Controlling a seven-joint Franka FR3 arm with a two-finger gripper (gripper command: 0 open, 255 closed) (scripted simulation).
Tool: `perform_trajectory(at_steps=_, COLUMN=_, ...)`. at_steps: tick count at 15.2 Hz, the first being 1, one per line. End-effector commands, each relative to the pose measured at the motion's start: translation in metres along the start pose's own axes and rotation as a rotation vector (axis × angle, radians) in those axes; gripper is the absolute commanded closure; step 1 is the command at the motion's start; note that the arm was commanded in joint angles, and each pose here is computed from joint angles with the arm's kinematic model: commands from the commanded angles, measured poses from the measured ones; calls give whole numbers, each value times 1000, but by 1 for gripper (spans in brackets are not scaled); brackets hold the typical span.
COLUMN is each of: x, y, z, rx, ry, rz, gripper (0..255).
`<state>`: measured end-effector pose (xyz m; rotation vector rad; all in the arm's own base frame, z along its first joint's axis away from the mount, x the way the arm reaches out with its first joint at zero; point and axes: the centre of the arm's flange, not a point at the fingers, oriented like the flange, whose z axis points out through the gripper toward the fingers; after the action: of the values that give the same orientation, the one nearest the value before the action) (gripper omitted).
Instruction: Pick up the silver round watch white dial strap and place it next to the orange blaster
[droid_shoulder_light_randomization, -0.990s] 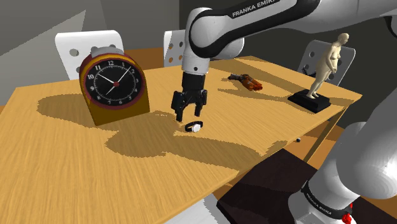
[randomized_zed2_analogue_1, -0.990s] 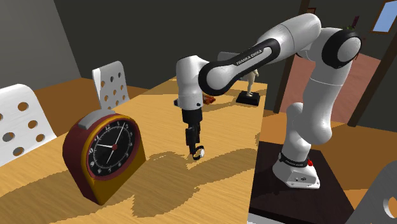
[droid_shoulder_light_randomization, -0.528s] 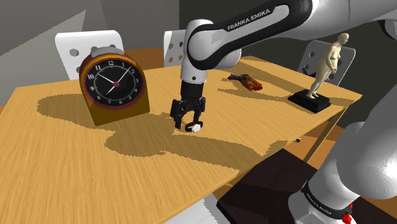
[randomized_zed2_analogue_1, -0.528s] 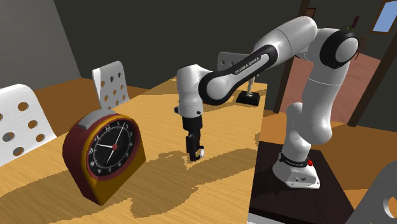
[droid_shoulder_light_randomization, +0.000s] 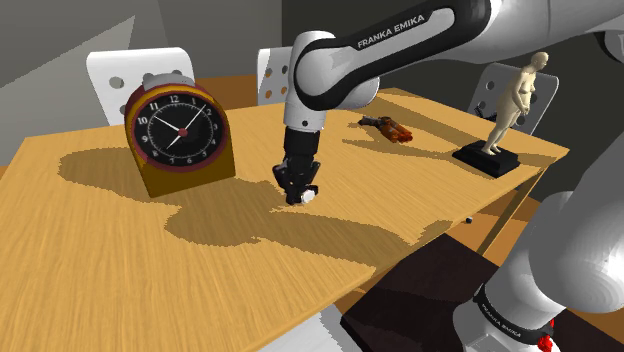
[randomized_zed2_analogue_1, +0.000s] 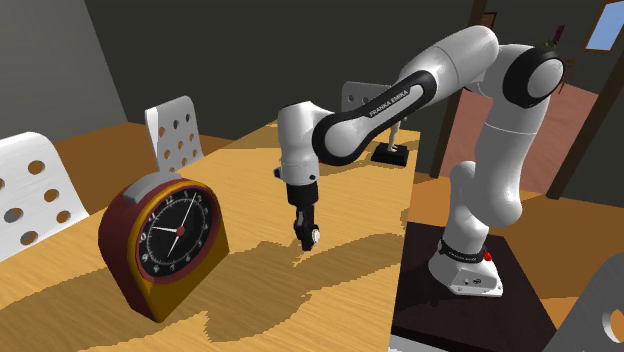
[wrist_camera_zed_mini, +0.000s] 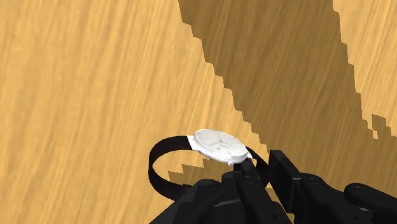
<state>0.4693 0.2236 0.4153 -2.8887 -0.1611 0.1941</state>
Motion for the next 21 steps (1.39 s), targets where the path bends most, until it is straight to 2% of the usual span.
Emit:
perform_trajectory(at_steps=1, x=0, y=0, z=0, rx=0, ry=0, rz=0, gripper=255)
perform_trajectory(at_steps=7, x=0, y=0, z=0, rx=0, ry=0, rz=0, gripper=255)
perform_trajectory(at_steps=21, x=-9, y=-18, z=-71, rx=0, ry=0, rz=0, gripper=255)
